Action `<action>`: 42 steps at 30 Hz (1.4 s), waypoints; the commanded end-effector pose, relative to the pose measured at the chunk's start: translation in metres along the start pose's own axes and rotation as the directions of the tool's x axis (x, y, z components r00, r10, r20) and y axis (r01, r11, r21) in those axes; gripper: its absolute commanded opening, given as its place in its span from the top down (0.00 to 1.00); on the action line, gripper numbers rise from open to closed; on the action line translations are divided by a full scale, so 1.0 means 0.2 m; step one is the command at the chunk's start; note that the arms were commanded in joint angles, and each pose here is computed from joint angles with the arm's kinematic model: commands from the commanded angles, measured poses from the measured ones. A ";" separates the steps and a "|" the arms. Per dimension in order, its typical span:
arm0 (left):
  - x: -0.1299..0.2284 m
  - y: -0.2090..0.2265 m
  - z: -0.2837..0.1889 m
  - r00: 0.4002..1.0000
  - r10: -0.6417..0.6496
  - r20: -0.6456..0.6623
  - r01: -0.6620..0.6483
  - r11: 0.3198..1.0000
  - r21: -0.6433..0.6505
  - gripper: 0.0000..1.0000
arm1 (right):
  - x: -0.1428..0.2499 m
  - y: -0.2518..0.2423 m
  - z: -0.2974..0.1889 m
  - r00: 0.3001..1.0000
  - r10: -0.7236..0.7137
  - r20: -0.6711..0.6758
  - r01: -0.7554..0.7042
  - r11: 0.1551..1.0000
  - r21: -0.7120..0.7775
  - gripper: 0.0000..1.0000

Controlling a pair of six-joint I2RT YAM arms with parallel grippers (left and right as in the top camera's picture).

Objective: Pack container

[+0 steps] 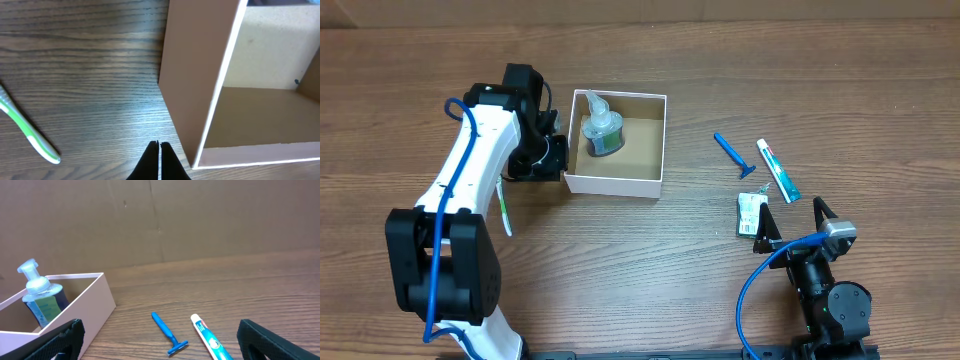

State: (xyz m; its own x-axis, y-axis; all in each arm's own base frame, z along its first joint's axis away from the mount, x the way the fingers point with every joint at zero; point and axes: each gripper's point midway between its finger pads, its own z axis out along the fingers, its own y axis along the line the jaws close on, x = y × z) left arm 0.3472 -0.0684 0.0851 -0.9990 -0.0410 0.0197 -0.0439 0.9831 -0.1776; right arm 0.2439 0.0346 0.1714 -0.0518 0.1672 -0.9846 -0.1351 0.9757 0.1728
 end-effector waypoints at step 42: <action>-0.16 -0.49 -0.02 0.951 0.075 0.300 -0.037 0.991 -0.130 0.96 | 0.01 -0.01 0.00 1.000 -0.007 0.003 0.007 1.000 0.005 0.00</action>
State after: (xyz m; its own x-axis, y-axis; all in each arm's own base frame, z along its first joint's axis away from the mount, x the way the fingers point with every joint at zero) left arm 0.3742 -0.1685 0.1058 -0.9617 0.0100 -0.2740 0.0296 0.9973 -0.0675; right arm 0.2439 0.0346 0.1715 -0.0514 0.1669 -0.9846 -0.1351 0.9757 0.1724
